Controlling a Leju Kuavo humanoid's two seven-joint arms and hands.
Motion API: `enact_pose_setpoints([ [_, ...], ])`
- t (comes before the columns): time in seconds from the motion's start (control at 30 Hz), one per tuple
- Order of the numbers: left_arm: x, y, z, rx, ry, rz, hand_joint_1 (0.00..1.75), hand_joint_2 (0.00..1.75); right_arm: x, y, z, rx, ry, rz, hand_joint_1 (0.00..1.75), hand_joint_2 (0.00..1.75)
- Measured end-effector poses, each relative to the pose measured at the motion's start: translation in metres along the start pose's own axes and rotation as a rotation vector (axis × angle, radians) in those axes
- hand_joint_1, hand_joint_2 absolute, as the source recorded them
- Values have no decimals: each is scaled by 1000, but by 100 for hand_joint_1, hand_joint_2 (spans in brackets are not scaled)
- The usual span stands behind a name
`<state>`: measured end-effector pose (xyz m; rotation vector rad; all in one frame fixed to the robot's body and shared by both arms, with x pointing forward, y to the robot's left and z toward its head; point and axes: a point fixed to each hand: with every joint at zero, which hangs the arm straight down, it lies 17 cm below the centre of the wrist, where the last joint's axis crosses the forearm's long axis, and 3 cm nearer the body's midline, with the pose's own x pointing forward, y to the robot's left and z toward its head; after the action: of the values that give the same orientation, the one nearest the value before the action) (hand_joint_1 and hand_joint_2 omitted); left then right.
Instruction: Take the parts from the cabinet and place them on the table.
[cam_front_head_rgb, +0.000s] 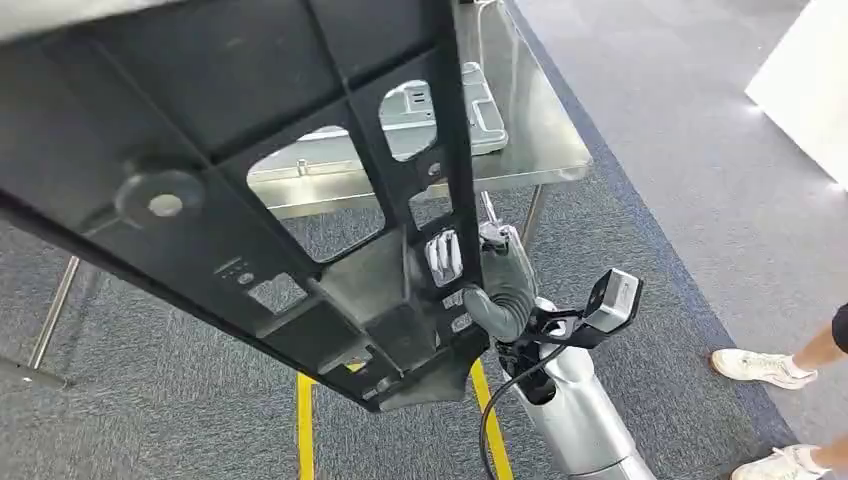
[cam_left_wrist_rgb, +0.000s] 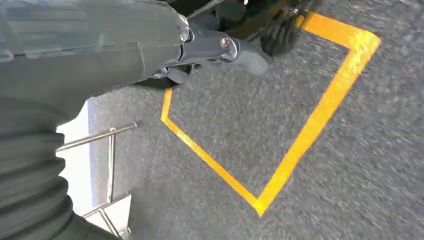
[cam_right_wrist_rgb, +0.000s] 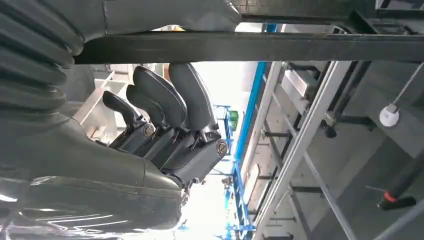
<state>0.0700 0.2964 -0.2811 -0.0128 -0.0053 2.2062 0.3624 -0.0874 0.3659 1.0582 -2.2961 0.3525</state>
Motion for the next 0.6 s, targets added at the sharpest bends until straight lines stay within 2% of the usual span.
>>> enact_pose_setpoints([
  [0.6,0,0,0,-1,-2,0,0,175,-2,-1,4,-8,-5,-15,175,175],
])
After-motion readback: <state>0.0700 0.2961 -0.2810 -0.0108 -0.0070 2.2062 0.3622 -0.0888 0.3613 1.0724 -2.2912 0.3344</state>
